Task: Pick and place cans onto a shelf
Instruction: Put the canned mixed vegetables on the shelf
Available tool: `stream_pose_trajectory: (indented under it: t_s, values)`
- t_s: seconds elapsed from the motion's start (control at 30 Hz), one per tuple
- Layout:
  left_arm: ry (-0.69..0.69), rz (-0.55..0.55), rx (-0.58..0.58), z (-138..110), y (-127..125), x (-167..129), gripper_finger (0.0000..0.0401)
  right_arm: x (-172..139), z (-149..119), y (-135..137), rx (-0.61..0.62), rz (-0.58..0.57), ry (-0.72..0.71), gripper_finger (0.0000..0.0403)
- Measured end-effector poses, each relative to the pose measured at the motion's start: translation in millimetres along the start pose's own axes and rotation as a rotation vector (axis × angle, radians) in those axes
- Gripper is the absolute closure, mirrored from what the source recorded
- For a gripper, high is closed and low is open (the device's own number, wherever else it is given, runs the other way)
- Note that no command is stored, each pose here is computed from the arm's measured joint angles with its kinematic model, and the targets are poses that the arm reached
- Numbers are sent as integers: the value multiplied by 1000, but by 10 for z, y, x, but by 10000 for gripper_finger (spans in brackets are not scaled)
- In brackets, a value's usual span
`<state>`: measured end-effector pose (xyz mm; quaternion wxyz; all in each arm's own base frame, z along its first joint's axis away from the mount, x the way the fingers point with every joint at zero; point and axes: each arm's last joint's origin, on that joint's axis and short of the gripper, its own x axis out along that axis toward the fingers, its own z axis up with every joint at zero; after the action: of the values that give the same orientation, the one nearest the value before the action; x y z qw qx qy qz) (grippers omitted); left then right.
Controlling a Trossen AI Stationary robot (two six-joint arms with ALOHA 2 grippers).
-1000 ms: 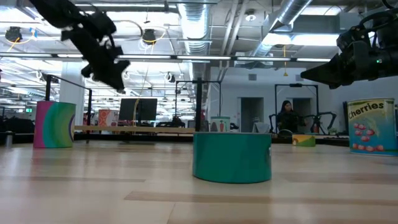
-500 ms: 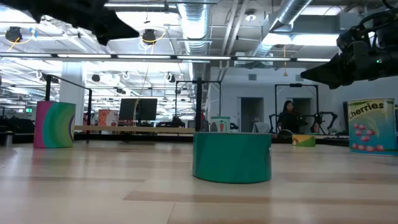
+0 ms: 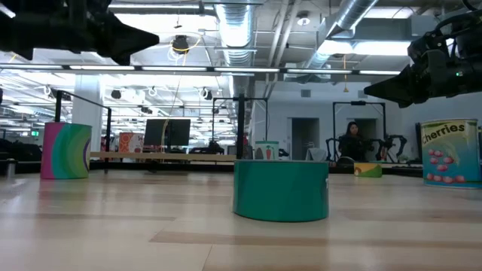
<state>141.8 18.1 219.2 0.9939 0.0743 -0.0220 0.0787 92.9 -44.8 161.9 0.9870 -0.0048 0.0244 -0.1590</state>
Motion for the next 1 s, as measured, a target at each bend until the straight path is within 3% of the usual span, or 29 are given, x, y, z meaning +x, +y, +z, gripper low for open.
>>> stream_pose_trajectory:
  t_s: [0.3, 0.67, 0.8, 1.0]
  values:
    - [-4, -6, 9, -20, -14, -5, 399, 0, 23, 0, -4, 1, -23, 369]
    - [-3, -7, 1, -21, -14, -5, 399, -48, 305, 0, 112, 14, -306, 371]
    - [-2, -6, 1, -22, -13, -5, 399, -10, 337, -16, 202, -6, -272, 392]
    - [-3, 9, 3, -20, -9, -5, 399, 173, 162, -80, 337, -145, -96, 390]
